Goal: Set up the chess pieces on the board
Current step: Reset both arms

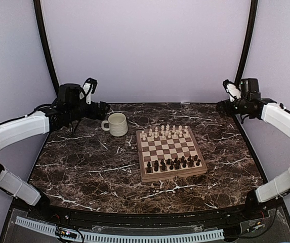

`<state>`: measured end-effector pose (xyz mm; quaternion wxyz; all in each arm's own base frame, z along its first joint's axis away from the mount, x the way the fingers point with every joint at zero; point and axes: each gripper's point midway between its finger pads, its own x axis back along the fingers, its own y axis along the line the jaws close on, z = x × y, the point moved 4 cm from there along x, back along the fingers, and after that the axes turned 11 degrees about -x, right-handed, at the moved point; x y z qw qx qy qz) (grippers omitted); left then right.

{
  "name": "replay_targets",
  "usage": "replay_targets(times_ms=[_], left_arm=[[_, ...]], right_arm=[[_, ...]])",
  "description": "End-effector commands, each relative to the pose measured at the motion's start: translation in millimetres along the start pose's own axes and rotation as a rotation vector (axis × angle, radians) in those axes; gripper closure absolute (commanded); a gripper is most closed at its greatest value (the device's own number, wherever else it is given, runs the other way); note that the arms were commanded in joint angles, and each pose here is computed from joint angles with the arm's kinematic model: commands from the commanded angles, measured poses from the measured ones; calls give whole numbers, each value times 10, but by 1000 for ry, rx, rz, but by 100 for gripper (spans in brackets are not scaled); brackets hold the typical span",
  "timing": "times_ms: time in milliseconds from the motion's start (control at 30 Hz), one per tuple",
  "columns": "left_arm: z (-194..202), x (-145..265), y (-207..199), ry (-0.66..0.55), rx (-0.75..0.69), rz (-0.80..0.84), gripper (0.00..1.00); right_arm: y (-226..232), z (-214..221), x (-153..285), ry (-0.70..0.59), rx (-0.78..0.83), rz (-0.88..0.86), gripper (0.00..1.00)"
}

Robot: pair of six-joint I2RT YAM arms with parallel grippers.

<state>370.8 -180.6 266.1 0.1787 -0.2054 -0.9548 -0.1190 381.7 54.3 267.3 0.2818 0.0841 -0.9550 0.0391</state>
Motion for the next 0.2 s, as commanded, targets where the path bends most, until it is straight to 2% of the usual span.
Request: replay_targets(times_ms=[0,167], left_arm=[[-66,2,90,-7,-12,-47,1],[7,-43,109,12,-40,-68,1]], right_arm=[[-186,65,-99,-98,-129,113,1],[-166,51,-37,-135,-139,67,2]])
